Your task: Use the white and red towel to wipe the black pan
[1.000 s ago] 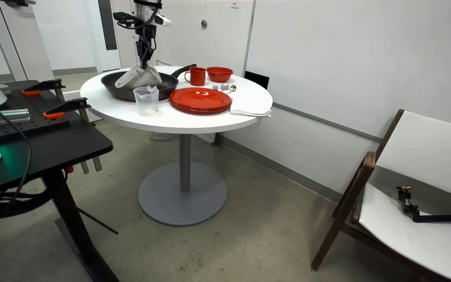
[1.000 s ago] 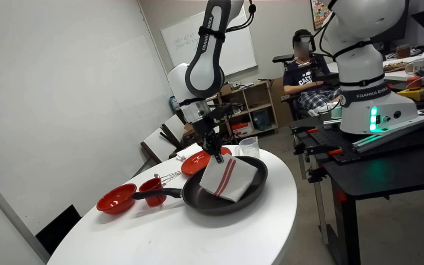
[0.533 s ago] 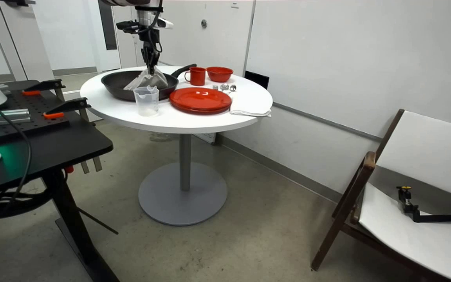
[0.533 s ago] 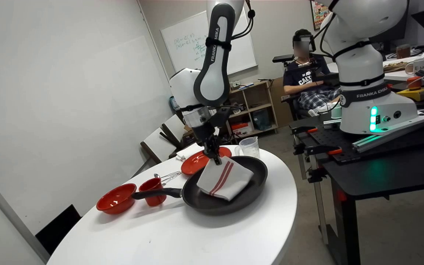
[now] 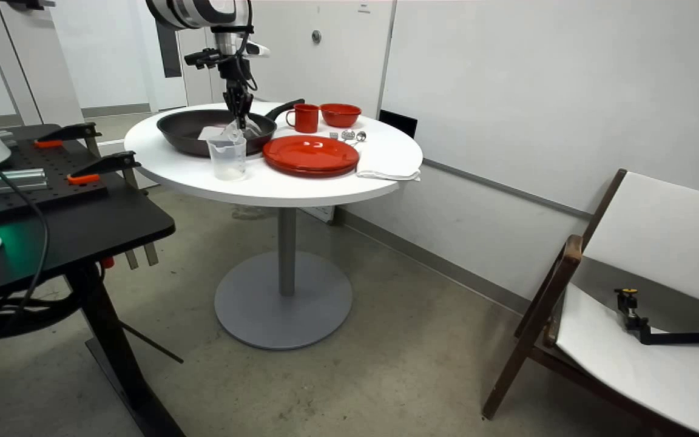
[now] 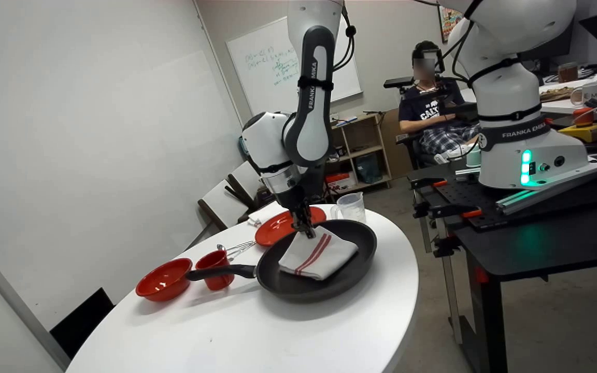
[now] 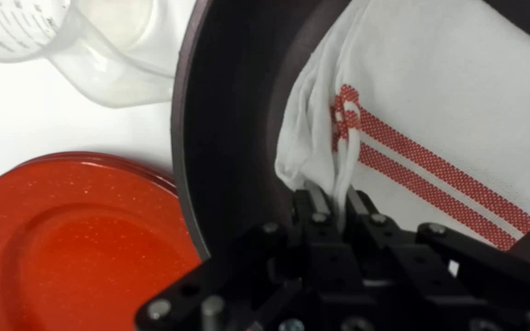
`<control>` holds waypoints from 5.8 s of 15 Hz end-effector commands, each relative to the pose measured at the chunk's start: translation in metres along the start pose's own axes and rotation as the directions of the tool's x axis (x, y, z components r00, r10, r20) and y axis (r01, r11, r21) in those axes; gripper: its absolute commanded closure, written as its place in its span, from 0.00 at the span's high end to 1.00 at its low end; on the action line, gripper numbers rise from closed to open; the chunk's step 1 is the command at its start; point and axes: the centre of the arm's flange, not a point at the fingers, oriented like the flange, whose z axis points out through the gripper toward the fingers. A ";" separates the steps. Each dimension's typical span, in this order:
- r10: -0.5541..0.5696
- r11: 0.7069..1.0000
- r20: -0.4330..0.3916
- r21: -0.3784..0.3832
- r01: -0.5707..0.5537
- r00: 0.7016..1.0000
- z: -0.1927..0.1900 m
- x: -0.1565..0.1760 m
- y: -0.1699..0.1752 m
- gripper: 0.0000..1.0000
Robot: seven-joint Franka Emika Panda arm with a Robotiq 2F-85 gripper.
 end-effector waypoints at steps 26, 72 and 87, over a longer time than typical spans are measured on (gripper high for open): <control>-0.128 0.992 -0.053 -0.011 0.128 0.990 0.000 0.013 -0.076 0.03; -0.194 0.977 -0.087 -0.107 0.185 0.977 0.019 0.038 -0.036 0.03; 0.001 0.993 0.265 -0.118 0.031 0.964 0.047 0.017 0.025 0.03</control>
